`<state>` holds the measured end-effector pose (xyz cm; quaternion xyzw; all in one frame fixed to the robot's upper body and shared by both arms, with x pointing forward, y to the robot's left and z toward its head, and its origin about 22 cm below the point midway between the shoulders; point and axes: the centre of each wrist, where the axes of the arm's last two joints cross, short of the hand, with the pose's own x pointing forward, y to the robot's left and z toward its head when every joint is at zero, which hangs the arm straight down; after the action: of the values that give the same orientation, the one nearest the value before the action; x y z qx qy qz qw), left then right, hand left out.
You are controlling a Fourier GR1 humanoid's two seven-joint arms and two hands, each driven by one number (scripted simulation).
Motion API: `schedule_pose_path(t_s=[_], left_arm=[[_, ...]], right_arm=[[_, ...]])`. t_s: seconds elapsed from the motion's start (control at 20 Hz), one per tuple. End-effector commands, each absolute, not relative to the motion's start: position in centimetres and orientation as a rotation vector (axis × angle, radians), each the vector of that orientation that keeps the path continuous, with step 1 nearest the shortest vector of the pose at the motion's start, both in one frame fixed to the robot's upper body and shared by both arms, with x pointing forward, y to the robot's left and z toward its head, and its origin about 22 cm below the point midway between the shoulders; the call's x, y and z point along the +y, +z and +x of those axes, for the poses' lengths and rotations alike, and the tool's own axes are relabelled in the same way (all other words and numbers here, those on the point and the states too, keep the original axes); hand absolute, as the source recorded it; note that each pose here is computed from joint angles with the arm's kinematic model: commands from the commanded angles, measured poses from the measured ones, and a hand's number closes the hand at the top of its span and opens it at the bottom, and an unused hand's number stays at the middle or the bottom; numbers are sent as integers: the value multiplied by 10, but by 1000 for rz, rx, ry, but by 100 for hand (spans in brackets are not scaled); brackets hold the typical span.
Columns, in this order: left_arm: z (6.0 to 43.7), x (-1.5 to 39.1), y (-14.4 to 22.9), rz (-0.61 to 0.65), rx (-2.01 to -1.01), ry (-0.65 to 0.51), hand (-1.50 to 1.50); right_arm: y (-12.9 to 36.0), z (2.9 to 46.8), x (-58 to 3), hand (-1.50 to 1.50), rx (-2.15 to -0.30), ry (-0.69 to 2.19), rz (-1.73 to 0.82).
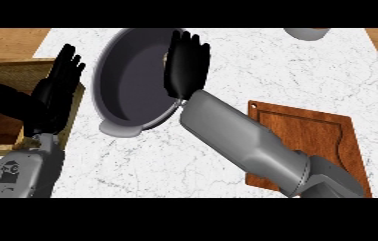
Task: Pick the cupcake from the cutting board and place it in the pot
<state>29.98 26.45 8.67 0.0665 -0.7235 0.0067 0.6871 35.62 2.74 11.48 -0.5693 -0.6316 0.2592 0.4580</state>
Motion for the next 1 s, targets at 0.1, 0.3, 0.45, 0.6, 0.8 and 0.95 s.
schedule_pose_path(t_s=[0.1, 0.3, 0.45, 0.6, 0.8, 0.95], left_arm=[[301, 261, 85, 136, -1645, 17, 0], [299, 257, 92, 139, -1638, 24, 0], [306, 253, 106, 120, -1648, -18, 0], [302, 265, 99, 125, -1655, -29, 0], [300, 255, 88, 132, -1638, 13, 0], [299, 269, 92, 152, -1637, 21, 0]], right_arm=[[87, 365, 11, 150, -1357, 432, -1288], [70, 363, -2, -150, -1297, 366, -1150], [70, 366, -7, -150, -1360, 345, -1022], [74, 366, -7, -150, -1452, 257, -923], [84, 359, -4, -150, -1610, 59, -806], [87, 356, -5, -150, -1663, -38, -743]])
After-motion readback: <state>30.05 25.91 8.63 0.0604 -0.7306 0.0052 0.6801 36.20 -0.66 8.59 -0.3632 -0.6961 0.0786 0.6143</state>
